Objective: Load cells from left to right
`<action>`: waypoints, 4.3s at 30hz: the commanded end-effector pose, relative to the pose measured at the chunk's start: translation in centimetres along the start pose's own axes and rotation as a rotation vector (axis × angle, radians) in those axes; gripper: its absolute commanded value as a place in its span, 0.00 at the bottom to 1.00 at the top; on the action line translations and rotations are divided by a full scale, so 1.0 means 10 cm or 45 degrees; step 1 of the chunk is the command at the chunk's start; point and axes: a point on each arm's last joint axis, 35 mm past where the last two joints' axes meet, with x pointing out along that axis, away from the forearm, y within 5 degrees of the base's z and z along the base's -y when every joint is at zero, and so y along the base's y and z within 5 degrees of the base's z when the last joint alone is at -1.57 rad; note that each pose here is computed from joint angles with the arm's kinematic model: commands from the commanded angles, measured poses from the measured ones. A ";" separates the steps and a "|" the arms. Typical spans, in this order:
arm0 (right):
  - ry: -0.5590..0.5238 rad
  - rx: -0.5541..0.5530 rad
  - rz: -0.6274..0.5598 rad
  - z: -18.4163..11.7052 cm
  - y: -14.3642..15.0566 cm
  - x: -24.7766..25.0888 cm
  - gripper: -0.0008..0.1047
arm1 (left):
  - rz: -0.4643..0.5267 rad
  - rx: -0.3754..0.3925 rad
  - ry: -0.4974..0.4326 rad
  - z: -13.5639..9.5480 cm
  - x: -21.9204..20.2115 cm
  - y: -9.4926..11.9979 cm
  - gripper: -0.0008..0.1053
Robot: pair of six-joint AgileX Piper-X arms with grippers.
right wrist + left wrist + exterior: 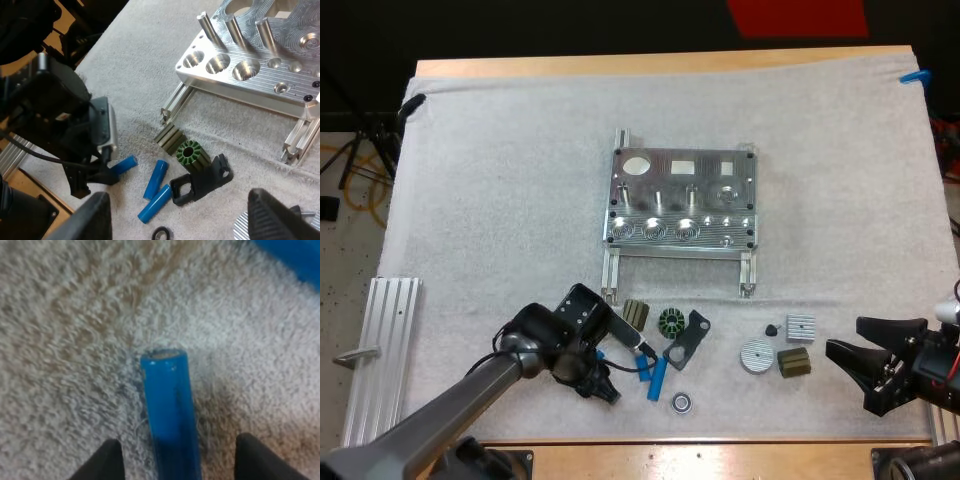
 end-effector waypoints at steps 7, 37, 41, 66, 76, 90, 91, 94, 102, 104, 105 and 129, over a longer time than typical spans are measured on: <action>-0.019 -0.016 0.002 0.03 0.01 -0.02 0.56 | 0.036 -0.025 0.129 0.02 0.20 0.01 0.38; 0.100 0.131 0.176 0.15 -0.19 0.35 0.56 | -0.184 0.503 -0.663 0.01 -1.69 -0.12 0.01; 0.094 0.183 0.226 0.23 -0.30 0.53 0.53 | -0.225 0.512 -0.652 0.00 -1.70 -0.13 0.01; 0.202 0.092 0.664 0.41 -0.03 1.80 0.44 | -0.335 0.645 -0.631 -0.04 -1.69 -0.16 0.01; 0.207 0.128 0.881 0.40 0.25 2.21 0.44 | -0.376 0.715 -0.641 -0.05 -1.70 -0.17 0.01; 0.224 0.162 0.994 0.43 0.39 2.50 0.44 | -0.376 0.715 -0.641 -0.05 -1.70 -0.17 0.01; 0.229 0.162 0.997 0.42 0.40 2.52 0.44 | -0.376 0.715 -0.641 -0.05 -1.70 -0.17 0.01; 0.242 0.168 0.978 0.40 0.41 2.53 0.44 | -0.376 0.715 -0.641 -0.05 -1.70 -0.17 0.01; 0.271 0.187 0.944 0.38 0.39 2.54 0.30 | -0.376 0.715 -0.641 -0.05 -1.70 -0.17 0.01; 0.270 0.187 0.941 0.38 0.39 2.54 0.20 | -0.376 0.715 -0.641 -0.05 -1.70 -0.17 0.01; 0.269 0.184 0.942 0.38 0.39 2.54 0.12 | -0.376 0.715 -0.641 -0.05 -1.70 -0.17 0.01; 0.443 -0.268 0.240 0.79 0.31 2.29 0.01 | -0.098 0.441 -0.908 -0.43 -2.13 -0.04 0.64</action>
